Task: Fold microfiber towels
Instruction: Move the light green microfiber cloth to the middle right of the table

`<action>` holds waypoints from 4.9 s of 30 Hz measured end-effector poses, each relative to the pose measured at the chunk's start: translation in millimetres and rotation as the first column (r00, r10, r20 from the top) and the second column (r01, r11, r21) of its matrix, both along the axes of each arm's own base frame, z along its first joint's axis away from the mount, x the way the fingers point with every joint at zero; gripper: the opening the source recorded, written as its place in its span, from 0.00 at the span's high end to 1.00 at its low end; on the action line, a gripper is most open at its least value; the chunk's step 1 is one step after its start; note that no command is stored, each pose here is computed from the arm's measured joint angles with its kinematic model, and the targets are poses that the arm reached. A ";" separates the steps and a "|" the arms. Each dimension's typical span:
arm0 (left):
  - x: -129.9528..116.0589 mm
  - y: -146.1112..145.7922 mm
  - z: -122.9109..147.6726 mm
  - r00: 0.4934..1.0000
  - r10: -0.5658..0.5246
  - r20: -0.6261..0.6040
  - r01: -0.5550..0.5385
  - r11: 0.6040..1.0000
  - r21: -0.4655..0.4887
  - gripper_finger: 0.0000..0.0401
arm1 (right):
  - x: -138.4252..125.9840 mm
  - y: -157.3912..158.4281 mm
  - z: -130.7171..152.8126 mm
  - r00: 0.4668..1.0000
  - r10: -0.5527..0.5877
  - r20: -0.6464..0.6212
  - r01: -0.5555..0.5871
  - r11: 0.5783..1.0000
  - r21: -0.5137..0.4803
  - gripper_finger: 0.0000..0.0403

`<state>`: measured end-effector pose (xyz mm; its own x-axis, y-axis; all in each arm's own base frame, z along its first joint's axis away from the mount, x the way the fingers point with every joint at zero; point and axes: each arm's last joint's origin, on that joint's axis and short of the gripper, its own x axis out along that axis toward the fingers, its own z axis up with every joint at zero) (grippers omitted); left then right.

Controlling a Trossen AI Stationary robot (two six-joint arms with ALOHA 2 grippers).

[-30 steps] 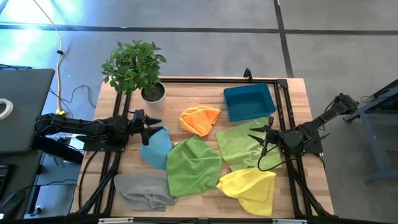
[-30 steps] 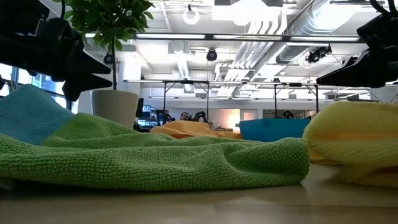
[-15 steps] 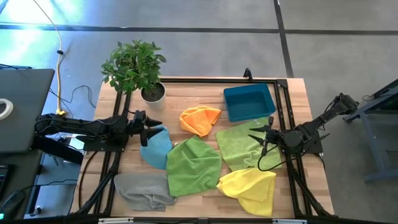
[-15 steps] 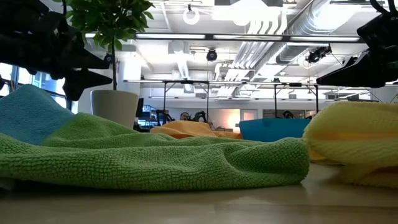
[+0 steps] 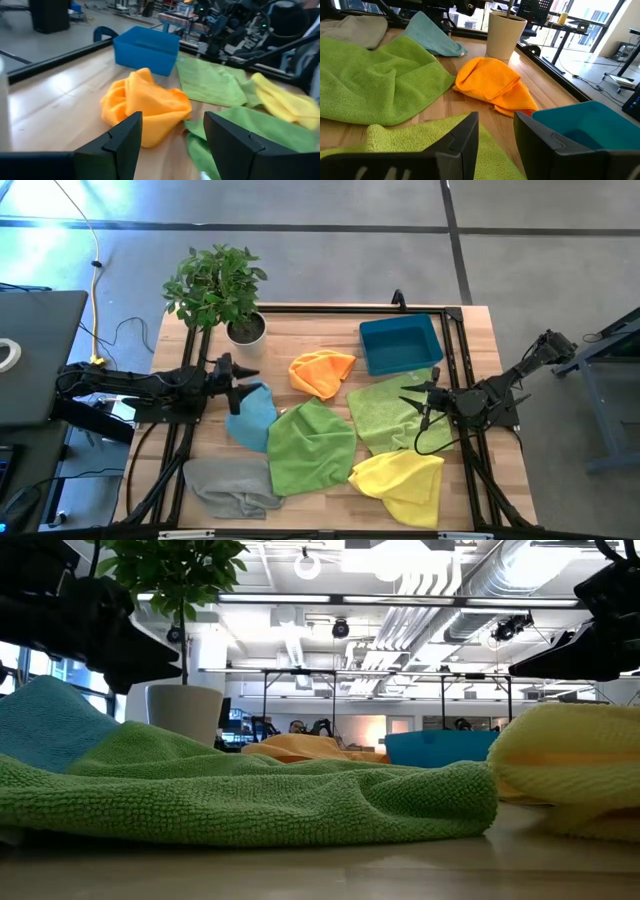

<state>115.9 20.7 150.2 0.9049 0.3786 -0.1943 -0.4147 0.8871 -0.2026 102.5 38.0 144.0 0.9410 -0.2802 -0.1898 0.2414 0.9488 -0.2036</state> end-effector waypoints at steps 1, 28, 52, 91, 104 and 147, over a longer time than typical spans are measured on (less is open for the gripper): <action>-0.1 0.1 0.0 1.000 0.005 0.000 -0.005 1.000 0.001 0.49 | 0.0 0.0 0.1 1.000 0.000 0.000 0.000 1.000 0.000 0.71; 3.0 -4.3 10.7 0.978 -0.133 0.158 0.151 0.982 -0.110 0.49 | 0.0 0.0 0.1 1.000 0.000 0.000 0.000 1.000 0.000 0.71; 31.7 -6.5 69.2 0.932 -0.343 0.119 0.340 0.939 0.051 0.49 | 0.0 0.0 0.1 1.000 0.000 0.000 0.000 1.000 0.000 0.71; 162.2 -57.4 -0.7 0.755 -0.390 -0.528 0.417 0.906 -0.072 0.49 | -0.1 -0.4 0.2 1.000 -0.013 0.002 0.013 1.000 -0.003 0.71; 156.9 -55.7 -16.7 0.699 -0.344 -0.627 0.359 0.927 -0.109 0.49 | -0.1 -0.5 0.2 0.998 0.021 -0.067 -0.035 0.975 -0.219 0.71; 158.4 -54.4 -36.6 0.680 -0.302 -0.668 0.278 0.949 -0.145 0.49 | 3.1 2.7 28.9 0.941 -0.060 0.332 -0.086 0.909 0.408 0.71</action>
